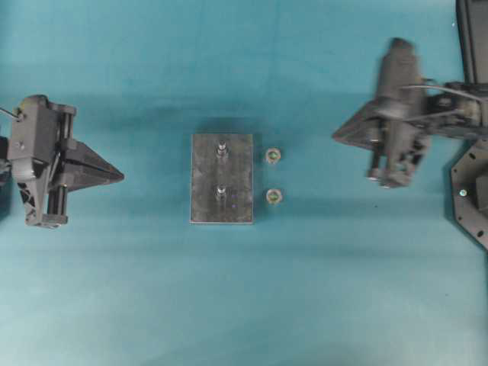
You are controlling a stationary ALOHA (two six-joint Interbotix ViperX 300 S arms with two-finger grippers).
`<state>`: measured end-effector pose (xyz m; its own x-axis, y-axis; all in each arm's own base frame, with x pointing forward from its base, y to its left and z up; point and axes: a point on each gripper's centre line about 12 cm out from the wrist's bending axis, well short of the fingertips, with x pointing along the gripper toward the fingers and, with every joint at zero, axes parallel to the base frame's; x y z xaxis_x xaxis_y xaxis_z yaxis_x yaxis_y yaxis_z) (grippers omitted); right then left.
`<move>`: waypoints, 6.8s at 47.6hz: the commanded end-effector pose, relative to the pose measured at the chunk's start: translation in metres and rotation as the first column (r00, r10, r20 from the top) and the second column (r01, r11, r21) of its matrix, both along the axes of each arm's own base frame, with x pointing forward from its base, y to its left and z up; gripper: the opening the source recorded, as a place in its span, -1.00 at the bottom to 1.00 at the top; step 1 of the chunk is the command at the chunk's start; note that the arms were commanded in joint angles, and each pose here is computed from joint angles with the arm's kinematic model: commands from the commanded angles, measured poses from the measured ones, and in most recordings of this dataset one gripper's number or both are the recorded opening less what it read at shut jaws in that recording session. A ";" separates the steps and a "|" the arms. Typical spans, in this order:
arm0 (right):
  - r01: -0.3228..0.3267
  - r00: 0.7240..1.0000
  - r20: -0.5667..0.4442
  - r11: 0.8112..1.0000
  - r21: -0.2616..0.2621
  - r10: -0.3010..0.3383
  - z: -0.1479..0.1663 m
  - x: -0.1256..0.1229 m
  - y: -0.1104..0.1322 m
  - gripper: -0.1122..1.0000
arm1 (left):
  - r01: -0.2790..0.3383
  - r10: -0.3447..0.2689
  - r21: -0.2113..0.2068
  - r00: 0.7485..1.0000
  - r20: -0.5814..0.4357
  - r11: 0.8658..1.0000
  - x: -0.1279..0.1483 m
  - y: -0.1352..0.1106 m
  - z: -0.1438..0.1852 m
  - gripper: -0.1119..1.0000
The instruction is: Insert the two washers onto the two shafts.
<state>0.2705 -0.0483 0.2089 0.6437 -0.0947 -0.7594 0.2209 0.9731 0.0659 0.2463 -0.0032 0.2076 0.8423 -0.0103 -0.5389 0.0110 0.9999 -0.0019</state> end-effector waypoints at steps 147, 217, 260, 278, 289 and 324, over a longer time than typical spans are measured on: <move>-0.176 0.947 -0.279 0.984 -0.034 0.160 -0.032 0.142 -0.013 -0.19 | 0.021 -0.020 0.002 0.999 -0.025 1.000 0.007 -0.005 -0.001 -0.80; -0.225 0.928 -0.320 0.972 -0.069 0.192 -0.018 0.186 -0.010 -0.19 | 0.019 -0.019 0.002 0.999 -0.038 1.000 0.005 -0.005 -0.007 -0.80; -0.226 0.922 -0.333 0.973 -0.054 0.196 -0.021 0.183 -0.007 0.70 | 0.018 -0.018 0.001 0.999 -0.040 1.000 0.004 -0.005 -0.007 -0.80; -0.189 0.931 -0.321 0.982 -0.018 0.173 -0.015 0.135 0.014 0.68 | 0.019 -0.019 0.002 0.999 -0.040 1.000 0.004 -0.005 -0.007 -0.80; -0.173 0.928 -0.332 0.985 0.023 0.171 -0.058 0.106 0.043 0.63 | 0.019 -0.019 0.002 0.999 -0.046 1.000 0.004 -0.005 -0.009 -0.80; -0.147 0.925 -0.347 0.988 0.044 0.154 -0.102 0.107 0.053 0.63 | 0.019 -0.019 0.002 0.999 -0.043 1.000 0.006 -0.005 -0.008 -0.80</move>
<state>0.3740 0.0026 0.1012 0.3210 -0.0039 -0.9471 0.0803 0.9965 0.0231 0.2476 -0.0078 0.1921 0.8010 -0.0244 -0.5982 0.0283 0.9996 -0.0029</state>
